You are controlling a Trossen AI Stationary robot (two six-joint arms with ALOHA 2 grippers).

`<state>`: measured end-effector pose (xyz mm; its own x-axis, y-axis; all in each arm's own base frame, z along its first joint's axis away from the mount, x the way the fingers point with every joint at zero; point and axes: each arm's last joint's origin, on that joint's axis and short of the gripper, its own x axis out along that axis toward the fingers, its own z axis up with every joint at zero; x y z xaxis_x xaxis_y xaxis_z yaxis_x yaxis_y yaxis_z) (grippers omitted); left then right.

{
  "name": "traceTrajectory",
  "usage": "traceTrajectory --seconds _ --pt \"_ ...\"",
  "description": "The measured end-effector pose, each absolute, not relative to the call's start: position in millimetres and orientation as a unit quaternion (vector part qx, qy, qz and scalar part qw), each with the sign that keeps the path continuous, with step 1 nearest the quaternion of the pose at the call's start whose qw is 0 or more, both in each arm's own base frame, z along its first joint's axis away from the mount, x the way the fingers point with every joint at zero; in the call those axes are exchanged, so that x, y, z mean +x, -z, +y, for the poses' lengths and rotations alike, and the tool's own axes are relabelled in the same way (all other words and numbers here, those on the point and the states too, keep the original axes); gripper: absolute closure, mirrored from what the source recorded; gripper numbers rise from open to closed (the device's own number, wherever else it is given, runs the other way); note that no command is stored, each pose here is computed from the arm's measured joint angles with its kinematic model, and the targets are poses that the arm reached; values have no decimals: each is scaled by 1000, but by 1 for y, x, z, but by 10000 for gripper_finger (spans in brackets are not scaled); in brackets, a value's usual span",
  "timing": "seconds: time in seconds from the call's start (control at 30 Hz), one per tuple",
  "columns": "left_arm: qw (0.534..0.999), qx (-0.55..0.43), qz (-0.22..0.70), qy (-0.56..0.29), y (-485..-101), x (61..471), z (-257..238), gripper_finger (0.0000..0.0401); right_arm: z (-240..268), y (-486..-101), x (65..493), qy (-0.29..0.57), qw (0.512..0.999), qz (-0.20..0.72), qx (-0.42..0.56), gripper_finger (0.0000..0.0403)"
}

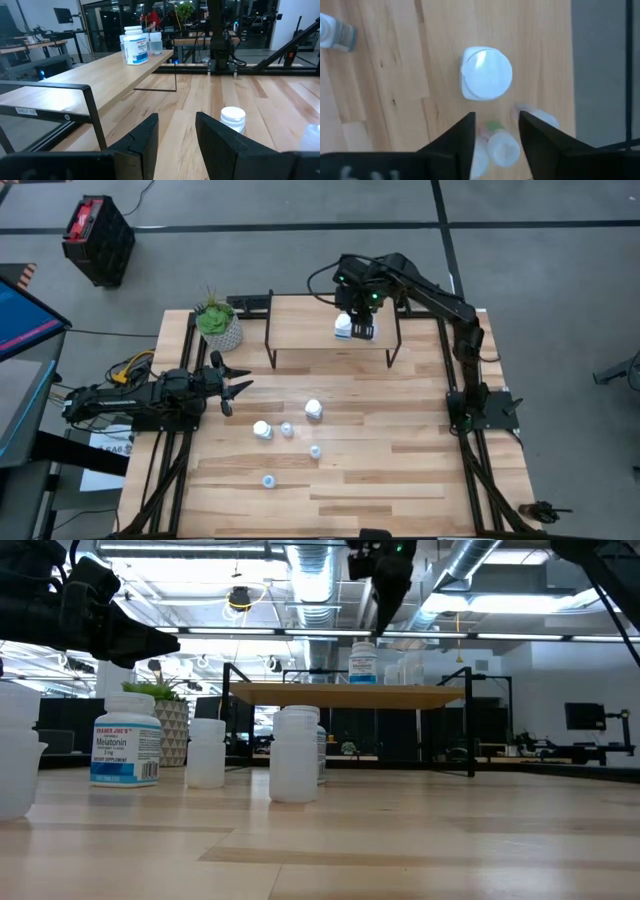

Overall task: Pick and place medicine bottles onto shelf by color
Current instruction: Put the bottom white pill bottle on the shelf

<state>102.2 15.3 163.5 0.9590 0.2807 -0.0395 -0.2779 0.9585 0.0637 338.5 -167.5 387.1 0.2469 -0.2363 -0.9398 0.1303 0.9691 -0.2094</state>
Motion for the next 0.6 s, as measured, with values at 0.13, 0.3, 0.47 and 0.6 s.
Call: traceTrajectory --seconds 0.13,0.3,0.47,0.6 --pt "989 29 24 -141 -163 102 15 280 -174 -380 341 101 788 606 -30 283" --pt "989 29 24 -141 -163 102 15 280 -175 -370 342 90 778 621 -28 326" --pt "989 29 24 -142 -163 102 15 280 -175 -358 343 79 765 639 -22 342" --pt "989 29 24 -142 -164 102 15 280 -175 -346 344 72 753 654 -17 344"
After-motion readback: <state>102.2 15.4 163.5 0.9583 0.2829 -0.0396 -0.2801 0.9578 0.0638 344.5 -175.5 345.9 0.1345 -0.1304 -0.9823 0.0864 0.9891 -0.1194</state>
